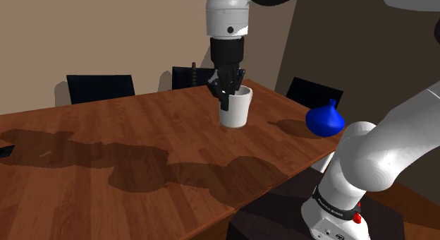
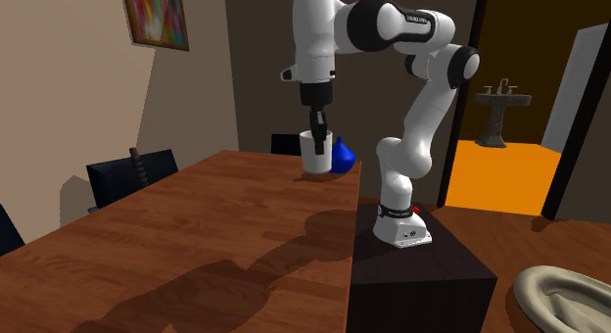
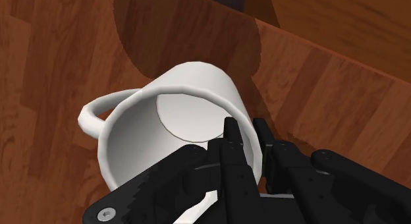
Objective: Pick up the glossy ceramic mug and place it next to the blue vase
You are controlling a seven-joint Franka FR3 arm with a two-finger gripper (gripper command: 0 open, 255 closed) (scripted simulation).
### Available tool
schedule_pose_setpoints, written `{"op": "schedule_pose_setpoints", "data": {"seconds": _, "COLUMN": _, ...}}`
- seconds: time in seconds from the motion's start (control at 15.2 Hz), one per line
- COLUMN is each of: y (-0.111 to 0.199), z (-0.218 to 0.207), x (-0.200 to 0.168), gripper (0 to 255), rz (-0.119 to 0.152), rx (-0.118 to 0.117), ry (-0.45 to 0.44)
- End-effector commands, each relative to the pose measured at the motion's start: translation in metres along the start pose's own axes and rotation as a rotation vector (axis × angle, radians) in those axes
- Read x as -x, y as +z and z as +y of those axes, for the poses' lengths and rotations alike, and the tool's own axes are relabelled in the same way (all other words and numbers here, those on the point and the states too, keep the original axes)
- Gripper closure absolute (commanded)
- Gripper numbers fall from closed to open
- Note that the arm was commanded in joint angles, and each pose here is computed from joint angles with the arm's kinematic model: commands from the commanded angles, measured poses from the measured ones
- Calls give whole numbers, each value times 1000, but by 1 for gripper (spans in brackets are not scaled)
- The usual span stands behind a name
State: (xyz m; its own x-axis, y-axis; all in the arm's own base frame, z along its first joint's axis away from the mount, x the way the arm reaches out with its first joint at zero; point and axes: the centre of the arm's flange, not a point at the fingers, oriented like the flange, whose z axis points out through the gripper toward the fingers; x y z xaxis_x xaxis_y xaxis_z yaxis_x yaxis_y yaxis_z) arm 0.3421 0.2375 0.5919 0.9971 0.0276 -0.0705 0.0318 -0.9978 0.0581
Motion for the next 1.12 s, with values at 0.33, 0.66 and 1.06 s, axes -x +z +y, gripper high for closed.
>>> {"op": "schedule_pose_setpoints", "data": {"seconds": 0.33, "y": -18, "z": 42, "x": 4, "gripper": 255, "rz": 0, "rx": 0, "ry": 0}}
{"op": "schedule_pose_setpoints", "data": {"seconds": 0.66, "y": -14, "z": 107, "x": 8, "gripper": 255, "rz": 0, "rx": 0, "ry": 0}}
{"op": "schedule_pose_setpoints", "data": {"seconds": 1.06, "y": -9, "z": 186, "x": 14, "gripper": 255, "rz": 0, "rx": 0, "ry": 0}}
